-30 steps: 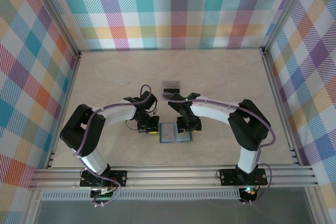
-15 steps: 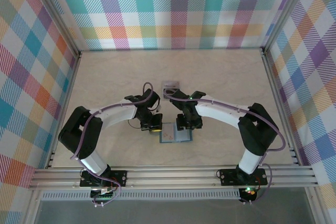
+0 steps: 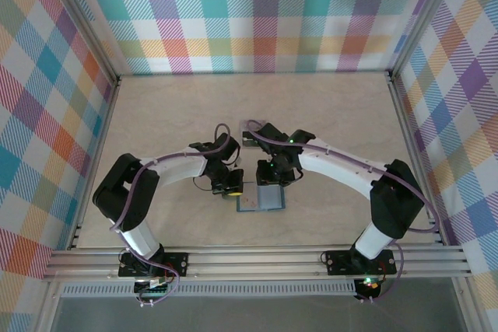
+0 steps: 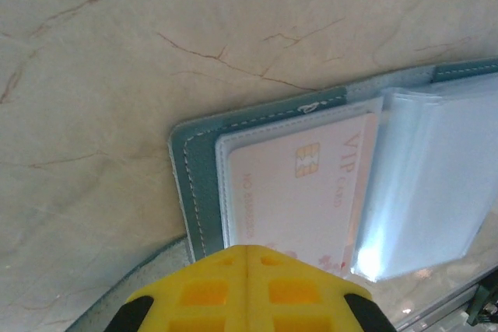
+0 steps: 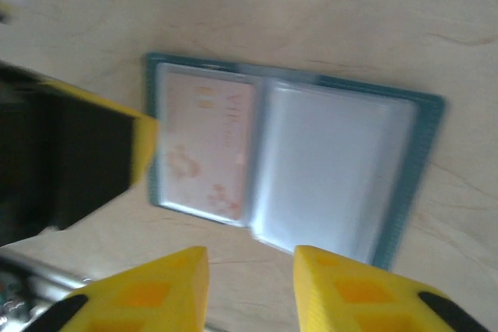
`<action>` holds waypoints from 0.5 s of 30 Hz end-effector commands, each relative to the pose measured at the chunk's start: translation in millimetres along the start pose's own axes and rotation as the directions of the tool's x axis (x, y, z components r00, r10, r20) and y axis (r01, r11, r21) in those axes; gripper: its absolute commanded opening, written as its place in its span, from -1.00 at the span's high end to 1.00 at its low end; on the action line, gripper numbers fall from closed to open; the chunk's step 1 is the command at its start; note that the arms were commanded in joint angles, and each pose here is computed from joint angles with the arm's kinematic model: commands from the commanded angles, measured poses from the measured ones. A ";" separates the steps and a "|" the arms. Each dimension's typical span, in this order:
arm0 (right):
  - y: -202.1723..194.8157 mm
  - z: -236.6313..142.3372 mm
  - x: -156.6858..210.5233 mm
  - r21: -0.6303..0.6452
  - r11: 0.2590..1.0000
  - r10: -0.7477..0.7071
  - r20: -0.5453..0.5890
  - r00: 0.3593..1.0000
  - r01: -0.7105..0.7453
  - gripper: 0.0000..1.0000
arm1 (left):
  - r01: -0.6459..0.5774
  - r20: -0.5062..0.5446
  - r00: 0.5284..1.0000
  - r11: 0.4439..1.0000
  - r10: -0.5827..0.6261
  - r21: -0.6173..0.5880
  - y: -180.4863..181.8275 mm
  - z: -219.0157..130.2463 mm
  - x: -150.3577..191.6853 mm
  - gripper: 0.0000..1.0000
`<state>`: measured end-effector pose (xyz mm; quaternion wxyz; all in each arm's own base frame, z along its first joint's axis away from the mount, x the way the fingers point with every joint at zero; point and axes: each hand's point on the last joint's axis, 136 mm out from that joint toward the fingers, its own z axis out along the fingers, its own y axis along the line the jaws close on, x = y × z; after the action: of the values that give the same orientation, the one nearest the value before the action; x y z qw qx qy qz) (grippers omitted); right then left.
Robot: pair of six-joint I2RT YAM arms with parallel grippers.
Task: Take the credit cards out of the card holder
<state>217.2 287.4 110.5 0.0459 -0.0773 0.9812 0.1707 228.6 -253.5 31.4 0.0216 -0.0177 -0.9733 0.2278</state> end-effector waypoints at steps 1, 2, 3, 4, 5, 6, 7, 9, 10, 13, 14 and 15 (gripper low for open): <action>35.5 11.0 -3.8 -0.192 0.981 0.014 -0.038 0.999 -0.021 0.40 | -0.004 -0.018 1.000 1.000 0.005 0.019 -4.3 5.7 3.5 1.00; 39.1 16.6 -4.3 -0.216 0.976 0.021 -0.048 0.999 -0.031 0.44 | -0.003 -0.019 1.000 1.000 0.004 0.017 -3.7 6.4 3.8 1.00; 40.3 23.8 -3.6 -0.230 0.972 0.030 -0.066 0.997 -0.045 0.48 | -0.003 -0.020 1.000 1.000 0.003 0.016 -3.2 6.5 4.0 1.00; 39.5 28.5 -4.0 -0.235 0.971 0.037 -0.075 0.997 -0.054 0.51 | -0.002 -0.021 1.000 1.000 0.002 0.016 -3.0 6.8 4.5 1.00; 37.1 34.9 -3.4 -0.233 0.970 0.047 -0.088 0.995 -0.067 0.55 | -0.002 -0.022 1.000 1.000 0.002 0.013 -2.2 7.1 4.9 1.00; 33.8 41.8 -2.6 -0.230 0.970 0.056 -0.101 0.993 -0.078 0.58 | 0.000 -0.025 1.000 1.000 0.000 0.008 -0.6 7.8 5.8 1.00; 30.5 47.1 -2.0 -0.231 0.969 0.066 -0.111 0.992 -0.091 0.59 | -0.001 -0.026 1.000 1.000 0.001 0.004 0.2 7.9 6.0 1.00; 23.1 59.3 -0.6 -0.237 0.964 0.090 -0.133 0.987 -0.120 0.63 | -0.004 -0.028 1.000 1.000 0.003 -0.022 5.9 9.5 6.8 1.00; 20.9 62.5 0.0 -0.240 0.962 0.096 -0.139 0.986 -0.128 0.64 | -0.004 -0.031 1.000 0.999 0.003 -0.038 9.4 10.4 7.4 1.00; 13.0 72.0 3.1 -0.236 0.960 0.115 -0.155 0.981 -0.150 0.65 | -0.011 -0.044 0.999 0.997 0.007 -0.077 18.0 12.1 10.6 1.00; 10.7 73.6 3.6 -0.233 0.960 0.120 -0.156 0.980 -0.155 0.64 | -0.011 -0.045 0.999 0.997 0.008 -0.078 18.5 12.2 11.3 1.00; 8.4 76.1 5.3 -0.227 0.961 0.123 -0.159 0.980 -0.158 0.62 | -0.011 -0.047 0.999 0.997 0.008 -0.076 18.9 12.5 12.2 1.00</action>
<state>212.4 312.2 39.3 -0.0464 -0.0289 0.9648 0.2572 227.7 -254.5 24.3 0.0247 -0.0220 -0.9740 0.2239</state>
